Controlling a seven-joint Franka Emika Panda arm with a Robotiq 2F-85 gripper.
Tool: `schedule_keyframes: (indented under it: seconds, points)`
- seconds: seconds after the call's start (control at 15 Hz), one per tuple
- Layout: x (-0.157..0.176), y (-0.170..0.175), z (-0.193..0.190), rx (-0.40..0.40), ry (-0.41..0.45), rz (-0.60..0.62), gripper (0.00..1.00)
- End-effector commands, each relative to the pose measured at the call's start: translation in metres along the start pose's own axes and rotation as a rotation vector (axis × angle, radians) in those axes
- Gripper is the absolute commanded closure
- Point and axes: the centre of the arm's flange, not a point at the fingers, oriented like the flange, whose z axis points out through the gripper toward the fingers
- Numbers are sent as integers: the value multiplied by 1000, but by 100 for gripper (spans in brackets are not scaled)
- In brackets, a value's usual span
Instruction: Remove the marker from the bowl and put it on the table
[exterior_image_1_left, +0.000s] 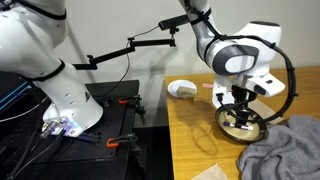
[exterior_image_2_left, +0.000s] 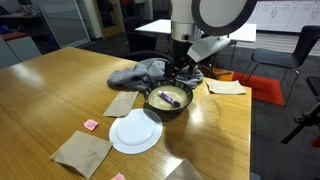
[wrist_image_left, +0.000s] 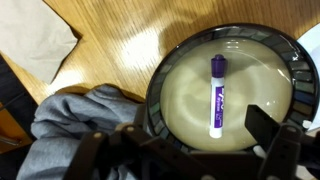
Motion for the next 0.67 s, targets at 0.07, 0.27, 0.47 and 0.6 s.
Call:
schedule_keyframes:
  seconds: [0.07,0.27,0.47,0.6]
  points:
    - [4,-2,6,-11,8,7,0]
    - [5,-4,7,-18,14,10,0]
    - [16,-9,23,-15,-10,4,0]
    - [20,-11,34,-7,-17,4,0]
